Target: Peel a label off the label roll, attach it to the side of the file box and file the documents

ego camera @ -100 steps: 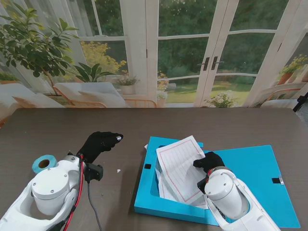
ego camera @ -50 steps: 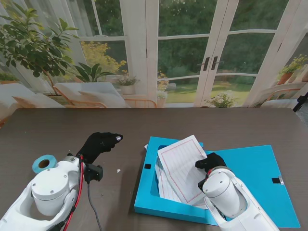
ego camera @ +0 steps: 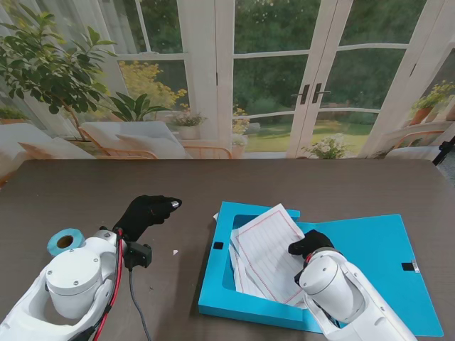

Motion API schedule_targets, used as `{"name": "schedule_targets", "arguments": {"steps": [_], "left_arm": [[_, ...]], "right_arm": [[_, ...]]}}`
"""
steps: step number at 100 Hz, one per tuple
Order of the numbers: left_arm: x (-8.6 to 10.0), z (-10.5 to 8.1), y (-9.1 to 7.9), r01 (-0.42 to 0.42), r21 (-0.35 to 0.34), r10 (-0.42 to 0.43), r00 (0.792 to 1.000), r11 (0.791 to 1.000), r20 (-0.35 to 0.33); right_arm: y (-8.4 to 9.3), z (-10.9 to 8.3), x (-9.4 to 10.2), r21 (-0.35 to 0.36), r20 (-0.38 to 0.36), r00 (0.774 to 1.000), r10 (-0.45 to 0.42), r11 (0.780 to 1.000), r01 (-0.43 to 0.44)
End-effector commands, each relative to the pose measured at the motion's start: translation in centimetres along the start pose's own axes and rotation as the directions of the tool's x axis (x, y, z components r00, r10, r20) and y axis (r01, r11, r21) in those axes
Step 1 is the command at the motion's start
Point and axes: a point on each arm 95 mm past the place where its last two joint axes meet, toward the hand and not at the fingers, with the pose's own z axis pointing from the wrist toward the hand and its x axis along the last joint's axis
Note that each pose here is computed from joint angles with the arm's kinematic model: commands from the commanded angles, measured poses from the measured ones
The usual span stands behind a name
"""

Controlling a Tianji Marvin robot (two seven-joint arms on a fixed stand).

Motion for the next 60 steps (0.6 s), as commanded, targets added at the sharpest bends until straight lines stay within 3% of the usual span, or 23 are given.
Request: {"name": "schedule_targets", "arguments": {"steps": [1, 18, 60], "left_arm": [[0.01, -0.09, 0.30, 0.007, -0.023, -0.007, 1.000, 1.000, 0.000], [-0.01, -0.04, 0.41, 0.012, -0.027, -0.012, 1.000, 1.000, 0.003], [-0.09, -0.06, 0.45, 0.011, -0.034, -0.011, 1.000, 0.999, 0.008]], "right_arm": [[-0.21, -0.29, 0.10, 0.031, -0.004, 1.000, -0.021, 0.999, 0.021], [-0.08, -0.39, 0.09, 0.063, -0.014, 0.994, -0.108, 0.992, 0.109], [0.39, -0.94, 0.04, 0.062, -0.066, 0.966, -0.250, 0.965, 0.254]]}}
